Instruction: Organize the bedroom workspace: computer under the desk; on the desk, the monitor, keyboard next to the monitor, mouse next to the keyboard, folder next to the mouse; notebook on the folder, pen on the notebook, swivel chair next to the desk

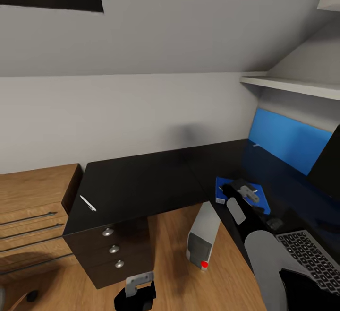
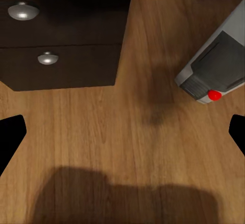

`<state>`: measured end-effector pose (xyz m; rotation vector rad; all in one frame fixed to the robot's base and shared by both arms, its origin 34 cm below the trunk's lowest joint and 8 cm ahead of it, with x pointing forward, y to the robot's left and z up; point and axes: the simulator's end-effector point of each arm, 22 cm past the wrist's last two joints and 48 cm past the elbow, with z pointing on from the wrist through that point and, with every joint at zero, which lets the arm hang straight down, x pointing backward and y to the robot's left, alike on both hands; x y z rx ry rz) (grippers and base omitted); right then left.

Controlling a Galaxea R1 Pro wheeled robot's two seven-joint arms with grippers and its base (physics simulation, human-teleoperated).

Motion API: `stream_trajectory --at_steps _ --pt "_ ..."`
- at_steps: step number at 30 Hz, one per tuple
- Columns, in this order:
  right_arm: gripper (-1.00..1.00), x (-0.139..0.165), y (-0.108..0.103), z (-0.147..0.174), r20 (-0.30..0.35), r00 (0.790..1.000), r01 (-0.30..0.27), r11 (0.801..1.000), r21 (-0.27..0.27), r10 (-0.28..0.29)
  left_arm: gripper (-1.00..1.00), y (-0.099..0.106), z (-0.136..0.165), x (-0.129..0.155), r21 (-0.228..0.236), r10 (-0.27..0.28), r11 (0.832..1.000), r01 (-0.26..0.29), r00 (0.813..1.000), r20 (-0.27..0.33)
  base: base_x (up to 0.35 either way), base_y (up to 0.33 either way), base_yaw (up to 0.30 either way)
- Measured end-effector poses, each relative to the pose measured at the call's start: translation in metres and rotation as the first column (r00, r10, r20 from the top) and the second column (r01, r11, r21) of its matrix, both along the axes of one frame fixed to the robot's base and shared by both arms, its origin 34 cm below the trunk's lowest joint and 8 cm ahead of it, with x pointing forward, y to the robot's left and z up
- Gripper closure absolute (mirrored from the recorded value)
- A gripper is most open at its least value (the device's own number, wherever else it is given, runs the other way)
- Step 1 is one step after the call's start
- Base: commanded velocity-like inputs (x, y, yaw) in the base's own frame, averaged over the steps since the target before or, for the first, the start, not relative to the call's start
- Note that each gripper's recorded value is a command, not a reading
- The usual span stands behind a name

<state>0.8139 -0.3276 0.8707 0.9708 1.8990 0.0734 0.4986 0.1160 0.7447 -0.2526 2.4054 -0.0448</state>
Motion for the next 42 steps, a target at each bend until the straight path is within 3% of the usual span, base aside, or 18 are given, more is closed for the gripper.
stream_trajectory --at_steps 3,8,12,19,24,29,32,35,42 --pt "-1.0 -0.002 0.002 0.003 -0.028 1.0 -0.008 1.0 -0.009 0.007 -1.0 0.0 0.004 0.0 0.0 0.0 1.0 0.0 1.0 0.001 0.0 0.0 0.0" --pt "-1.0 0.001 0.023 0.02 -0.13 0.978 -0.166 0.986 -0.017 0.162 -1.0 0.0 0.011 -0.001 0.003 -0.001 1.0 0.001 1.0 0.003 0.0 0.0 0.0" --pt "-1.0 -0.002 0.032 0.029 -0.178 0.957 -0.232 0.973 -0.004 0.227 -1.0 0.001 0.016 -0.001 0.005 0.0 1.0 0.0 1.0 0.005 0.0 0.0 0.0" --pt "-1.0 -0.006 0.037 0.026 -0.199 0.949 -0.251 0.968 -0.002 0.245 -1.0 0.002 0.017 -0.001 0.005 0.002 1.0 -0.002 1.0 0.005 0.0 0.0 0.081" --pt "-1.0 -0.009 0.043 0.022 -0.226 0.934 -0.296 0.954 -0.05 0.278 -1.0 0.002 0.017 -0.001 0.006 0.003 1.0 -0.003 1.0 0.005 0.0 0.0 0.04" --pt "-1.0 -0.015 0.054 0.014 -0.281 0.902 -0.38 0.911 -0.16 0.327 -1.0 0.002 0.017 -0.001 0.006 0.004 1.0 -0.004 1.0 0.005 0.0 0.0 0.009" --pt "-1.0 -0.016 0.059 0.013 -0.293 0.894 -0.403 0.896 -0.187 0.341 -1.0 0.002 0.017 -0.001 0.006 0.005 1.0 -0.005 1.0 0.005 0.0 0.0 0.002" --pt "-1.0 -0.011 0.064 0.025 -0.268 0.897 -0.41 0.888 -0.209 0.351 -1.0 0.003 0.019 0.0 0.005 0.007 1.0 -0.007 1.0 0.008 0.0 0.0 0.0" --pt "-1.0 -0.009 0.065 0.034 -0.246 0.903 -0.406 0.888 -0.215 0.352 -1.0 0.004 0.019 0.001 0.006 0.01 1.0 -0.01 1.0 0.008 0.0 0.0 0.054"
